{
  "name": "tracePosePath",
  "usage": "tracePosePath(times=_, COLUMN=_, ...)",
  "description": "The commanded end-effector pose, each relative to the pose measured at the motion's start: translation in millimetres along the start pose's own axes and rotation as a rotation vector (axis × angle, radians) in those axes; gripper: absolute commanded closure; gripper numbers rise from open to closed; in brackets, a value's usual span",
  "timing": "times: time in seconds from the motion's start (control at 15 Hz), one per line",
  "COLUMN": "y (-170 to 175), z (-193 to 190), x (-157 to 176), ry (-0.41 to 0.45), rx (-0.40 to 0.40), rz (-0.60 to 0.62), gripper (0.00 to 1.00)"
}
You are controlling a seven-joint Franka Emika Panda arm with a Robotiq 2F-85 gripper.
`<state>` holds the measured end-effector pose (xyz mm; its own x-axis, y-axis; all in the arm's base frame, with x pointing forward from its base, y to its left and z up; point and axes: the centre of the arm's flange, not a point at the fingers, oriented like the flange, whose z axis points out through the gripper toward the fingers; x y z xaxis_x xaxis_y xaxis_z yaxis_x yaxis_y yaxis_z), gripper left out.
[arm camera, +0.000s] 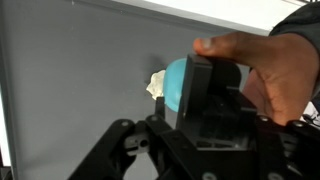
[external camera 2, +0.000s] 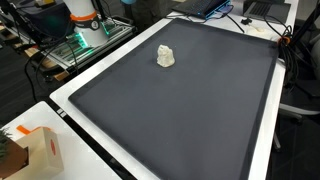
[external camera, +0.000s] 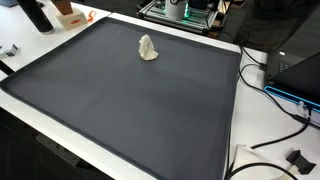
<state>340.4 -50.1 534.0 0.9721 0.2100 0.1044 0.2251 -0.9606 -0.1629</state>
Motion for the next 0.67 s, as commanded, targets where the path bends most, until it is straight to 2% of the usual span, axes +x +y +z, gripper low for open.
tracePosePath(times=0.0, y=-2.2, z=0.3, x=-1.1, ry=0.005, rx=-0.006, rz=-0.016, gripper=0.65)
tracePosePath(times=0.07, y=-2.6, z=-0.6, x=1.2, ry=0.003, rx=-0.007, rz=-0.019, gripper=0.73)
tracePosePath(times=0.2, y=-3.4, z=-0.6, x=1.4, ry=0.0, rx=-0.006, rz=-0.008, gripper=0.75)
tracePosePath(times=0.27, y=-3.5, z=-0.4, x=1.5, ry=-0.001, rx=-0.006, rz=-0.008, gripper=0.5)
tracePosePath(times=0.6, y=-3.8, z=0.2, x=1.9, ry=-0.002, rx=-0.007, rz=-0.008, gripper=0.5)
